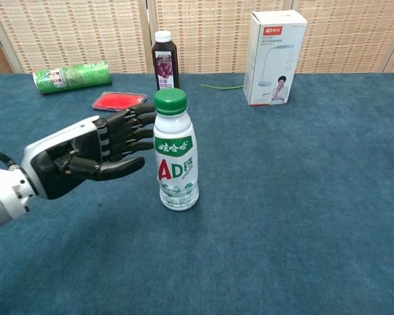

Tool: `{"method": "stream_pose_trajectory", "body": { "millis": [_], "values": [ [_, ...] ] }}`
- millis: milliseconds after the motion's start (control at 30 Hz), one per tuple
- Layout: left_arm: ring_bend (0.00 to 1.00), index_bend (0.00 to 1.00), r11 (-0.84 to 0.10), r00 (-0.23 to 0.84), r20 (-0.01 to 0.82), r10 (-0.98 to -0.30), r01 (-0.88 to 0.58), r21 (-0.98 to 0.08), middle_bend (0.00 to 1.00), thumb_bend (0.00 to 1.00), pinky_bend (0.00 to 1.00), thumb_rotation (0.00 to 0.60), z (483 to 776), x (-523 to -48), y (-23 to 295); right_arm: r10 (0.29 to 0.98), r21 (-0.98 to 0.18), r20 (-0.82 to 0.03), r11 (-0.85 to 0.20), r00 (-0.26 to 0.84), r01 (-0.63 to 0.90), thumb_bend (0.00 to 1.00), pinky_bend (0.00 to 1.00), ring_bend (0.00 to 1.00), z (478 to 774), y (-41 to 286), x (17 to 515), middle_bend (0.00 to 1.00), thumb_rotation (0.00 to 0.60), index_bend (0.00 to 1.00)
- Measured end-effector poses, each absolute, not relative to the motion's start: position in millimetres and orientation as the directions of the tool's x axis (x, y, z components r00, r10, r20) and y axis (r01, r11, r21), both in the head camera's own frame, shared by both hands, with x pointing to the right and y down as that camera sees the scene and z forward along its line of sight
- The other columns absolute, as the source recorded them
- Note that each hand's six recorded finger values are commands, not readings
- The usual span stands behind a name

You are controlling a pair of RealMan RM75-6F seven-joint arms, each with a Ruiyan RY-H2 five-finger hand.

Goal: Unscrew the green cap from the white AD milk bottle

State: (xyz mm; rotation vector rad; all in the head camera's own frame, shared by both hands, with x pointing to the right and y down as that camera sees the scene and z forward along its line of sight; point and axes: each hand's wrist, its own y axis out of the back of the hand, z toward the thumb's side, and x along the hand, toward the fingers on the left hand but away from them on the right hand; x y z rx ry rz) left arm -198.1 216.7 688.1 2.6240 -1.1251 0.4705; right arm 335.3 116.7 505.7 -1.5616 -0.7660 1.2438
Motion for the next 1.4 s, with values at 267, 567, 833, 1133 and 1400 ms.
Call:
{"method": "stream_pose_trajectory", "body": {
  "millis": [267, 567, 833, 1133, 1400],
  "values": [
    [0.0, 0.0, -0.617, 0.6, 0.414, -0.684, -0.779, 0.111, 0.0, 0.32, 0.06, 0.6, 718.5, -173.4, 209.4, 0.896, -0.94, -0.342, -0.327, 0.283, -0.1, 0.22, 0.0, 0.0, 502.5, 115.9, 336.1, 0.0, 0.6, 0.0],
    [0.0, 0.0, -0.58, 0.598, 0.422, -0.682, -0.793, 0.187, 0.0, 0.32, 0.06, 0.6, 725.5, -159.7, 197.4, 0.897, -0.936, -0.351, -0.335, 0.269, -0.105, 0.22, 0.0, 0.0, 507.8, 113.3, 338.9, 0.0, 0.6, 0.0],
    [0.0, 0.0, -0.59, 0.611, 0.42, -0.671, -0.783, 0.197, 0.0, 0.32, 0.05, 0.6, 727.4, -154.9, 200.3, 0.897, -0.933, -0.359, -0.344, 0.257, -0.104, 0.22, 0.0, 0.0, 514.1, 110.5, 341.8, 0.0, 0.6, 0.0],
    [0.0, 0.0, -0.603, 0.622, 0.404, -0.671, -0.774, 0.192, 0.0, 0.32, 0.05, 0.6, 724.3, -146.1, 201.8, 0.897, -0.931, -0.366, -0.352, 0.25, -0.099, 0.22, 0.0, 0.0, 517.9, 109.3, 345.2, 0.0, 0.6, 0.0],
    [0.0, 0.13, -0.618, 0.619, 0.427, -0.659, -0.769, 0.162, 0.12, 0.31, 0.04, 0.6, 730.4, -133.6, 199.1, 0.892, -0.927, -0.376, -0.365, 0.25, -0.088, 0.22, 0.0, 0.0, 518.6, 109.3, 347.7, 0.0, 0.6, 0.0]
  ]
}}
